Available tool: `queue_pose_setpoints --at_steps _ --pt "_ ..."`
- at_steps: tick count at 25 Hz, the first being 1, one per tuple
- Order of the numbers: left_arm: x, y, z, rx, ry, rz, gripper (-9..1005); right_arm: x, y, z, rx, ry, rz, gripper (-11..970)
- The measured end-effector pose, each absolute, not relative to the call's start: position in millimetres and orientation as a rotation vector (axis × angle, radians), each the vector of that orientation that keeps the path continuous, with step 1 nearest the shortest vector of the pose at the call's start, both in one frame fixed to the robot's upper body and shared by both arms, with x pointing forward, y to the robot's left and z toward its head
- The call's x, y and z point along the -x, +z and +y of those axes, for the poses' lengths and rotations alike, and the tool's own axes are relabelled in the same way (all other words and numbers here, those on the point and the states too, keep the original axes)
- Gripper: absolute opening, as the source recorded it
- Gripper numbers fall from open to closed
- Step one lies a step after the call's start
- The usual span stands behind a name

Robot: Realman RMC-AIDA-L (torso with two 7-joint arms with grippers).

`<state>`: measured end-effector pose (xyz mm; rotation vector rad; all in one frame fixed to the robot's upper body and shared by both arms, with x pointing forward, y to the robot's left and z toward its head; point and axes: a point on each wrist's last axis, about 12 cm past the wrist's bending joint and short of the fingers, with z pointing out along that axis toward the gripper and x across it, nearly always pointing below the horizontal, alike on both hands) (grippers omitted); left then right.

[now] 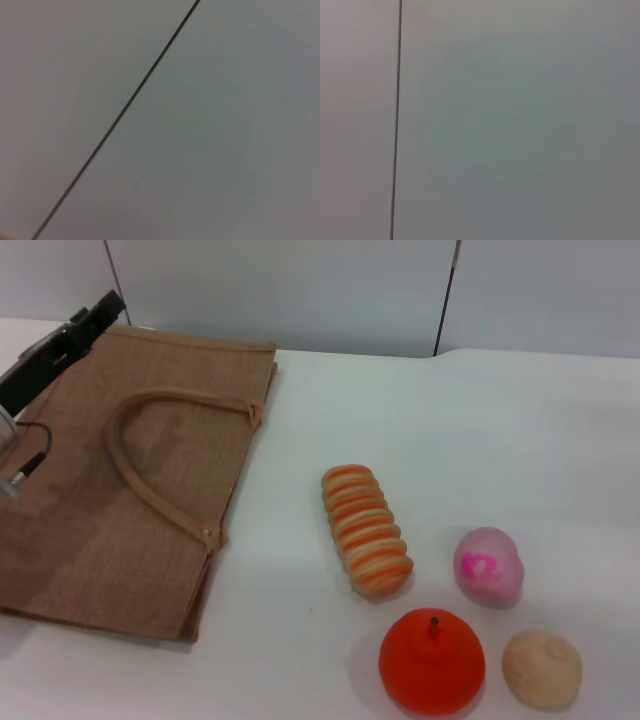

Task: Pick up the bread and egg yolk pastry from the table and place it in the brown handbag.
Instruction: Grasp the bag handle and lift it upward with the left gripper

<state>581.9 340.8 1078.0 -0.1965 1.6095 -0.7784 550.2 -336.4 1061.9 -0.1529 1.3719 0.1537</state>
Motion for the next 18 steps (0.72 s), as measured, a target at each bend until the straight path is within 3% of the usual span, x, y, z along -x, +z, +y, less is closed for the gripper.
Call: queue_pose_setpoints --at_steps 9,18 --pt "-596 1107 367 0.176 -0.780 1.988 631 -550 1062 -337 0.153 0.150 1.376 850" --pt "-617 1119 356 -0.008 -0.615 2.282 627 -550 1061 -338 0.152 0.148 1.380 849"
